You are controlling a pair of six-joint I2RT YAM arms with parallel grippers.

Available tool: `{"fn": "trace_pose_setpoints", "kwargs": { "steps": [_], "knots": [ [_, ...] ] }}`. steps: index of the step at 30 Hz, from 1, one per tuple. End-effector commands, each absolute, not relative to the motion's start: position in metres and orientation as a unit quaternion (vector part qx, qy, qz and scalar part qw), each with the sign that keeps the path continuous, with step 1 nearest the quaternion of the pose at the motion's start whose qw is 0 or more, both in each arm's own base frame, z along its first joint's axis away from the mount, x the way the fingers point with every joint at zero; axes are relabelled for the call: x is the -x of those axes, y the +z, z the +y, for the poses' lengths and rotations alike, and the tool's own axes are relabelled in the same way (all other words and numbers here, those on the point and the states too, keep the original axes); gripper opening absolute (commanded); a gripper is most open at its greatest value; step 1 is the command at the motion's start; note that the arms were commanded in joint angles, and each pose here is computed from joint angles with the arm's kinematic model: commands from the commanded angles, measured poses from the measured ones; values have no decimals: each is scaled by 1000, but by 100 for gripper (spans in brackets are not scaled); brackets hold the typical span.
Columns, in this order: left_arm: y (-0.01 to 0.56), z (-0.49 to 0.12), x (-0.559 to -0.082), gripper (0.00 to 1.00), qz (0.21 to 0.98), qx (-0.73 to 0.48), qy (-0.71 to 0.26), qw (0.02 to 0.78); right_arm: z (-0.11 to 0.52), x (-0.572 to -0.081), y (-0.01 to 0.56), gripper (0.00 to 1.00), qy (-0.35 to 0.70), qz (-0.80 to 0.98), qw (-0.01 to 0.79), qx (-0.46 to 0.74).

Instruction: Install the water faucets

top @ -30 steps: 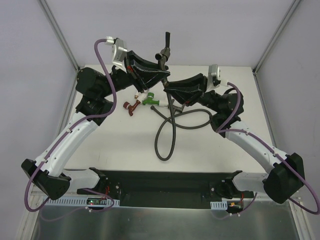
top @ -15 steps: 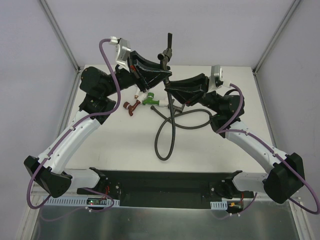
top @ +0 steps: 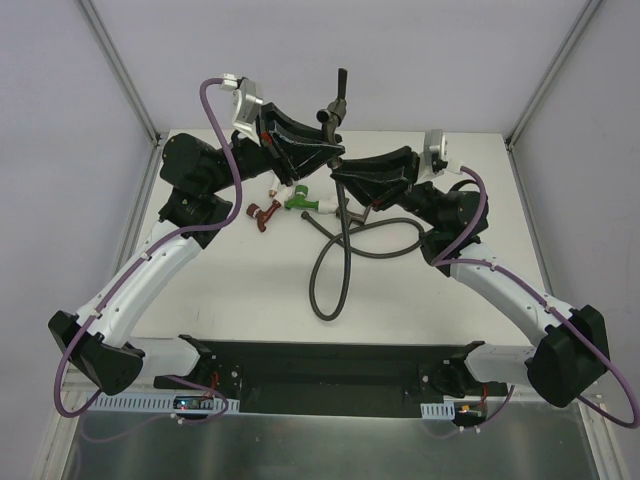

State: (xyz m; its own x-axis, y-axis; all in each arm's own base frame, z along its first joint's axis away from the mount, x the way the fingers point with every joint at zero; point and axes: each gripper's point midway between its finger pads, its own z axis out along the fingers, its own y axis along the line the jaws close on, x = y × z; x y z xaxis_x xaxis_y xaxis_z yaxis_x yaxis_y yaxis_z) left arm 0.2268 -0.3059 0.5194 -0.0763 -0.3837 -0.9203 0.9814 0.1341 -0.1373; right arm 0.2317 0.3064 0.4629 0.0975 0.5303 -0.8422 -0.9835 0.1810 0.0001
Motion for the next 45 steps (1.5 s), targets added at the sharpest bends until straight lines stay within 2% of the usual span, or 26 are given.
{"fn": "trace_pose_setpoints", "kwargs": {
  "steps": [1, 10, 33, 45],
  "knots": [
    [531, -308, -215, 0, 423, -345, -580, 605, 292, -213, 496, 2, 564, 306, 703, 306],
    [535, -309, -213, 0, 411, -350, -581, 609, 294, -194, 500, 2, 595, 280, 676, 333],
    [513, -311, -192, 0, 408, -391, -592, 574, 274, -198, 514, 2, 635, 257, 659, 312],
    [497, -317, -200, 0, 422, -385, -591, 569, 265, -198, 518, 2, 624, 252, 675, 301]
  ]
}}
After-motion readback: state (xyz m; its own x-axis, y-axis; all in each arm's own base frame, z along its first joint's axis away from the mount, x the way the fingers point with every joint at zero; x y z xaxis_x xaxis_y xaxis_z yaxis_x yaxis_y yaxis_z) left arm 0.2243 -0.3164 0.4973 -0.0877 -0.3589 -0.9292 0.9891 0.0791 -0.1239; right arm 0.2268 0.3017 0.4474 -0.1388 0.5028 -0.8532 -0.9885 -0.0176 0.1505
